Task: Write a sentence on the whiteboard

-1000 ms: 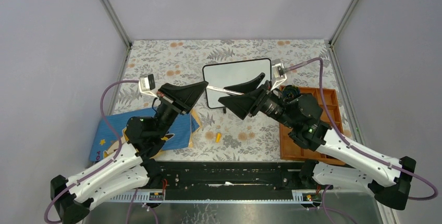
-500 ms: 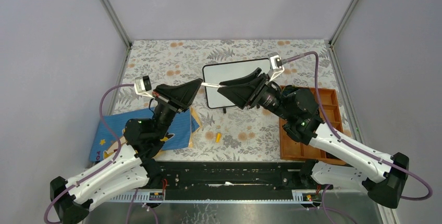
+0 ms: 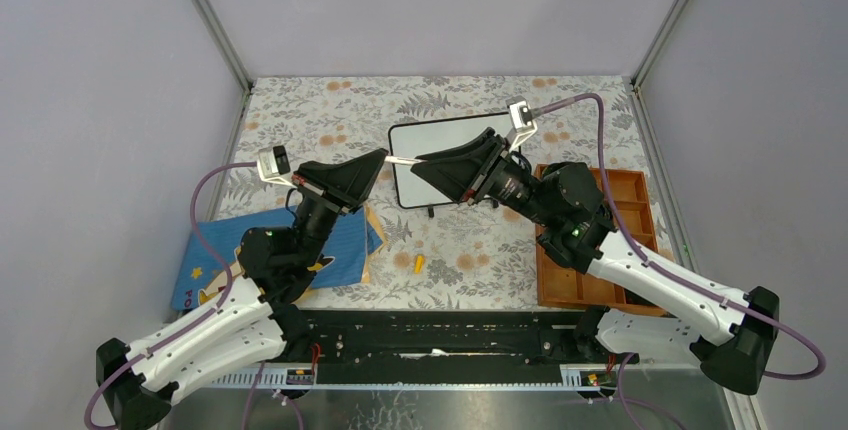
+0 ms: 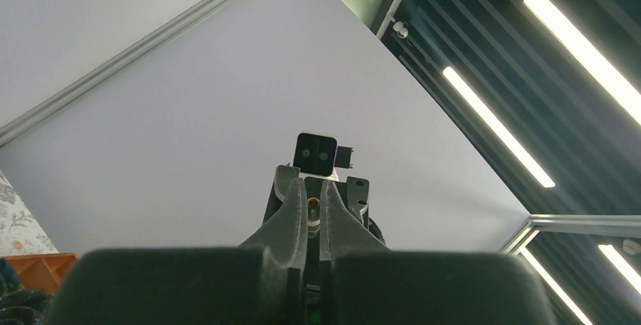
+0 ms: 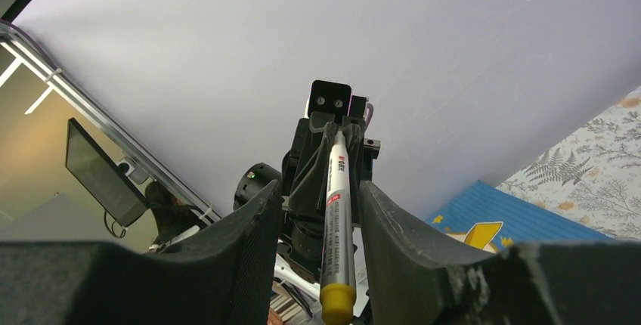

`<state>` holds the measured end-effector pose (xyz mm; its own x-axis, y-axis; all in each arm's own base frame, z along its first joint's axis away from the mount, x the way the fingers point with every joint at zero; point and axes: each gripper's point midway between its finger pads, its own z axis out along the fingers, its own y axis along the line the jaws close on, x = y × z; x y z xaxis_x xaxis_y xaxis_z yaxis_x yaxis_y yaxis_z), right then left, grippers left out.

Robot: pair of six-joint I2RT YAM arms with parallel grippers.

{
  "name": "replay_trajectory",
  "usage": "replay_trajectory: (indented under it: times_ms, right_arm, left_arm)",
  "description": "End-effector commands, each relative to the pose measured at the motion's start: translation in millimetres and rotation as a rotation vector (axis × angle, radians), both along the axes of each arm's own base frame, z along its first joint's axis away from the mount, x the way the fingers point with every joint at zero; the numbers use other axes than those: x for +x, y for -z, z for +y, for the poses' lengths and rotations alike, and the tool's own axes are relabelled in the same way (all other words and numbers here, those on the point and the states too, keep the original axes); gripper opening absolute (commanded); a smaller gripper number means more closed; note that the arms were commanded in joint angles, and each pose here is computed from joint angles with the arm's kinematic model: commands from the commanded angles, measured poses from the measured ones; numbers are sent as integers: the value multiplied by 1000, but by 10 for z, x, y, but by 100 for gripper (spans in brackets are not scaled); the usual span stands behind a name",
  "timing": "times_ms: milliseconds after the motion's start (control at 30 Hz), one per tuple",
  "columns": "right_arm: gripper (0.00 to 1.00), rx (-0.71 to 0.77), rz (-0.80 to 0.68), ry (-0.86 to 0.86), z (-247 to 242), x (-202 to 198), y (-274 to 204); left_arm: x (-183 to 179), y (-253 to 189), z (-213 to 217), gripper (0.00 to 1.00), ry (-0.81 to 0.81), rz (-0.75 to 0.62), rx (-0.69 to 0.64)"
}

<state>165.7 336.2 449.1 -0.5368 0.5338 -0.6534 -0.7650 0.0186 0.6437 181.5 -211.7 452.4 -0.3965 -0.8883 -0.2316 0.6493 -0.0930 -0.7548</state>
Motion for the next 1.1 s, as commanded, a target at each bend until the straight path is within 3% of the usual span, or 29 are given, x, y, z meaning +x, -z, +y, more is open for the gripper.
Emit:
replay_trajectory:
  times_ms: [0,333,1067]
  right_arm:
    - [47,68,-44,0,-78,-43,-320]
    - [40,57,-24,29,-75,26,-284]
    - [39,53,-6,58,-74,91,-238]
  left_arm:
    - [-4,-87,54,0,-17,-11,-31]
    - [5,-46,47,0,-17,-1,-25]
    - [38,46,20,0,-18,26,0]
